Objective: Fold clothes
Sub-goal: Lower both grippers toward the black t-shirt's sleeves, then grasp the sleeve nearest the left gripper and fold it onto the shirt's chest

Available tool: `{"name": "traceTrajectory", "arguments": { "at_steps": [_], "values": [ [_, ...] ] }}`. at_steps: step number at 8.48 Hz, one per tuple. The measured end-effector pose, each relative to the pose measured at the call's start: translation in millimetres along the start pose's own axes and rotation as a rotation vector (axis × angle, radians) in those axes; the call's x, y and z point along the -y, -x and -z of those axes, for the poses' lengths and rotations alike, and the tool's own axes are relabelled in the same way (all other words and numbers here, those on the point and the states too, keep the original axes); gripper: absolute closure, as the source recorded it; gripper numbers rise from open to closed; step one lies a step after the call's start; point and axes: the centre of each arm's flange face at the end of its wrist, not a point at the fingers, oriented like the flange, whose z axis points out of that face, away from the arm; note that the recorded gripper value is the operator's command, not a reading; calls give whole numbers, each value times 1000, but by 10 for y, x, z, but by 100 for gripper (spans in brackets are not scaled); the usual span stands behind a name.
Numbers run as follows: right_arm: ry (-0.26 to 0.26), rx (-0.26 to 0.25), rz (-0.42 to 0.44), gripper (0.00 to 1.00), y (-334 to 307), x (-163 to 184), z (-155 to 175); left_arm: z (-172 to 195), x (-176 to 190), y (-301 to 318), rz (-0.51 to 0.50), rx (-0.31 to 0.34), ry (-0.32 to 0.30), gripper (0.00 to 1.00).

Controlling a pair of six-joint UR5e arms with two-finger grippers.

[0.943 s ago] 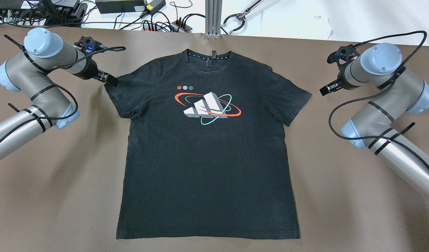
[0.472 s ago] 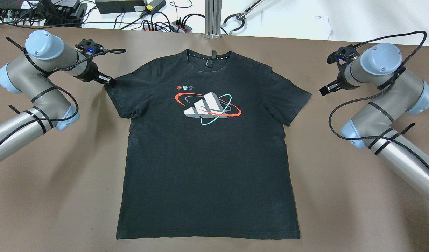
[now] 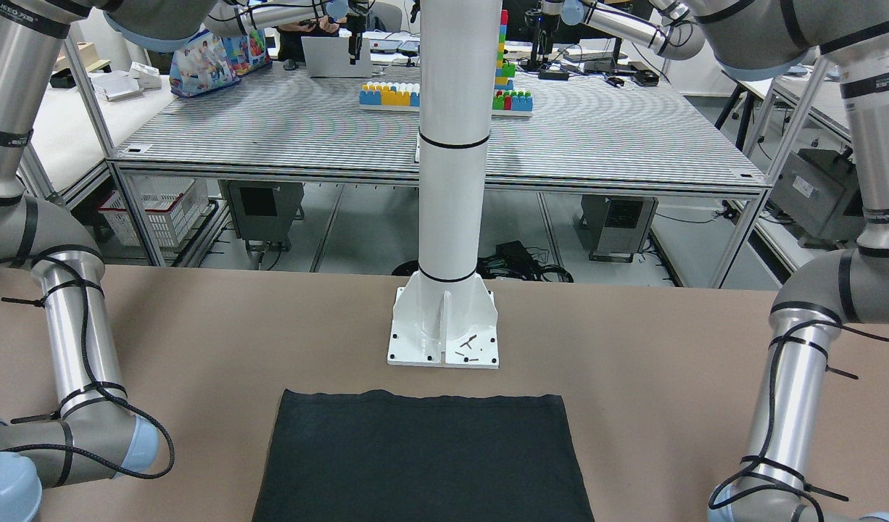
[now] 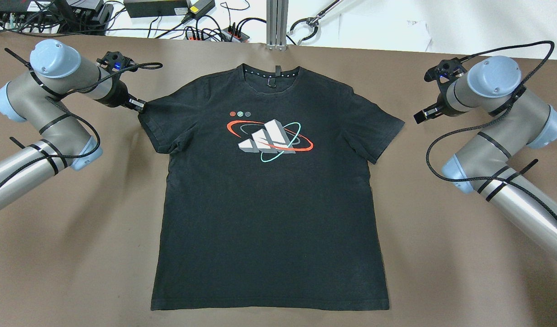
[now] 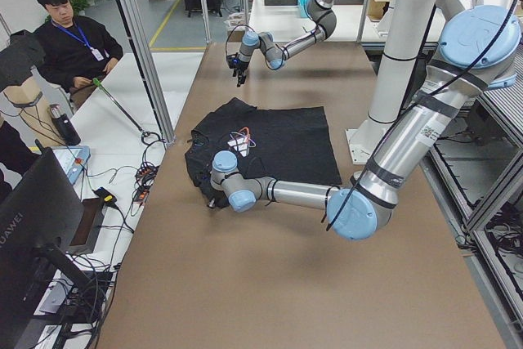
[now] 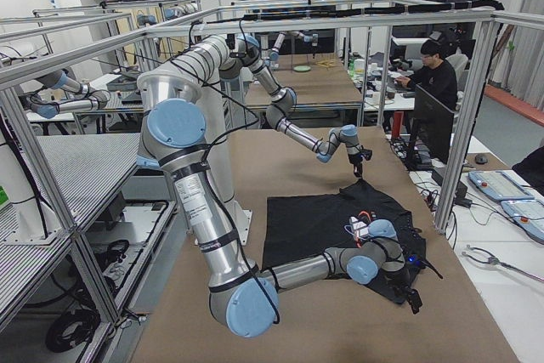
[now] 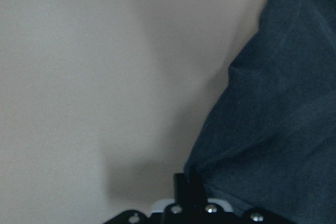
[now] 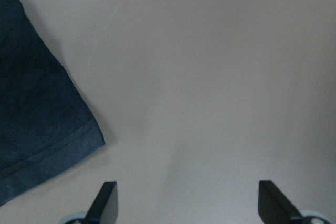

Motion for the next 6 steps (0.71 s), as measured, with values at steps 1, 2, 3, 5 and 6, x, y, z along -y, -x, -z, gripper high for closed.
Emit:
{"name": "traceTrajectory", "arguments": {
  "at_steps": [1, 2, 3, 5, 6],
  "values": [
    [0, 0, 0, 6, 0, -1, 1, 90, 49, -99, 28, -17, -16, 100],
    [-1, 0, 0, 6, 1, -3, 4, 203, 104, -227, 67, -37, -36, 100],
    [-2, 1, 1, 6, 6, -6, 7, 318, 157, -366, 118, -57, -54, 100],
    [-1, 1, 1, 6, 4, -19, 4, 494, 272, -635, 212, -87, -81, 100],
    [-1, 1, 1, 6, 1, -26, 1, 538, 310, -838, 259, -101, -97, 100]
  ]
}}
